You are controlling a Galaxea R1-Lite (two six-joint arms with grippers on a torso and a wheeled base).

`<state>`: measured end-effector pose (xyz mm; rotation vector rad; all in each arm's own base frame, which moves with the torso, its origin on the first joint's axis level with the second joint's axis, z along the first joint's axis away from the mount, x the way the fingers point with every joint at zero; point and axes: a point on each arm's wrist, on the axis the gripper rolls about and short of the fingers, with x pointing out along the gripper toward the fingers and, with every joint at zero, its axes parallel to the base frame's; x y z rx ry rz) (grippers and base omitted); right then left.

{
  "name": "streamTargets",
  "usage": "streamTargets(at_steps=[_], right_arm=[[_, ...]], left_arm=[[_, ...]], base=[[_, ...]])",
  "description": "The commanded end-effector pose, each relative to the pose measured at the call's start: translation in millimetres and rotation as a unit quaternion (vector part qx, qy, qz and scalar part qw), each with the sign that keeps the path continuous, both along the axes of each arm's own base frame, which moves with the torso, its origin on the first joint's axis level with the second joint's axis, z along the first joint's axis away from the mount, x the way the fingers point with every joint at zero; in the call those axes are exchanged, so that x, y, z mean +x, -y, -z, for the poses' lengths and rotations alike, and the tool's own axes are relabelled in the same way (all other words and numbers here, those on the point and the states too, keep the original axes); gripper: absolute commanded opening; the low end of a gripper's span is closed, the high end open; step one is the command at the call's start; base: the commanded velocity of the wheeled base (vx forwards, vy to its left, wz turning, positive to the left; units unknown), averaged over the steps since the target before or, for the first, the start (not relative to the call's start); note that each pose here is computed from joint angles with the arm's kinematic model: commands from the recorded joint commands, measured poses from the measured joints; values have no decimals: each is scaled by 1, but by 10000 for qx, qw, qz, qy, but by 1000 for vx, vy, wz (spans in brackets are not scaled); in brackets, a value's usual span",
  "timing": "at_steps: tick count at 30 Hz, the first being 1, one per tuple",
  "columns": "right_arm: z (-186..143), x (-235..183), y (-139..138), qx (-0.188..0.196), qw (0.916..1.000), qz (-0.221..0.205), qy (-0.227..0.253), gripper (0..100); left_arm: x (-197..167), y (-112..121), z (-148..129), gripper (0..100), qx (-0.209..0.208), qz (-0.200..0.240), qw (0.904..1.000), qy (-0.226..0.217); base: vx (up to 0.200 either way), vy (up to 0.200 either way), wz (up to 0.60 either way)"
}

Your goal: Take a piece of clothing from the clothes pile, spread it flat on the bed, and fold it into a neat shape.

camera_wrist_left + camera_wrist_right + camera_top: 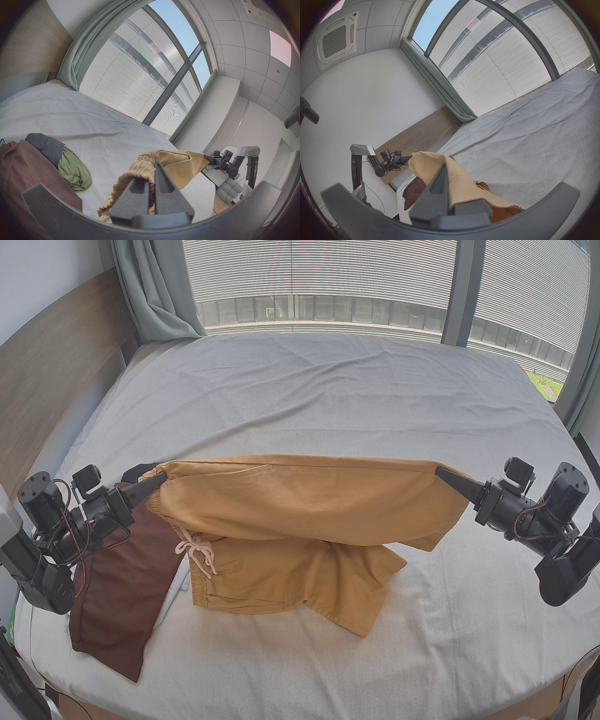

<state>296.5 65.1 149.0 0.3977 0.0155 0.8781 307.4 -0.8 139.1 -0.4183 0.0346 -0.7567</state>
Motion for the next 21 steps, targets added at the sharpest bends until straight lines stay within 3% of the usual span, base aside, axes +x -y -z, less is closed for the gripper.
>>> streamTargets(at_steps=[1,21], right_arm=[[0,0,1,-1,10000,11,6,0],[0,3,8,-5,9999,142,19,0]], left_arm=[[3,-3,0,0,-5,-49,10000,14],[5,-5,-1,0,-6,-94,9999,45]], base=[[0,0,0],[0,0,0]])
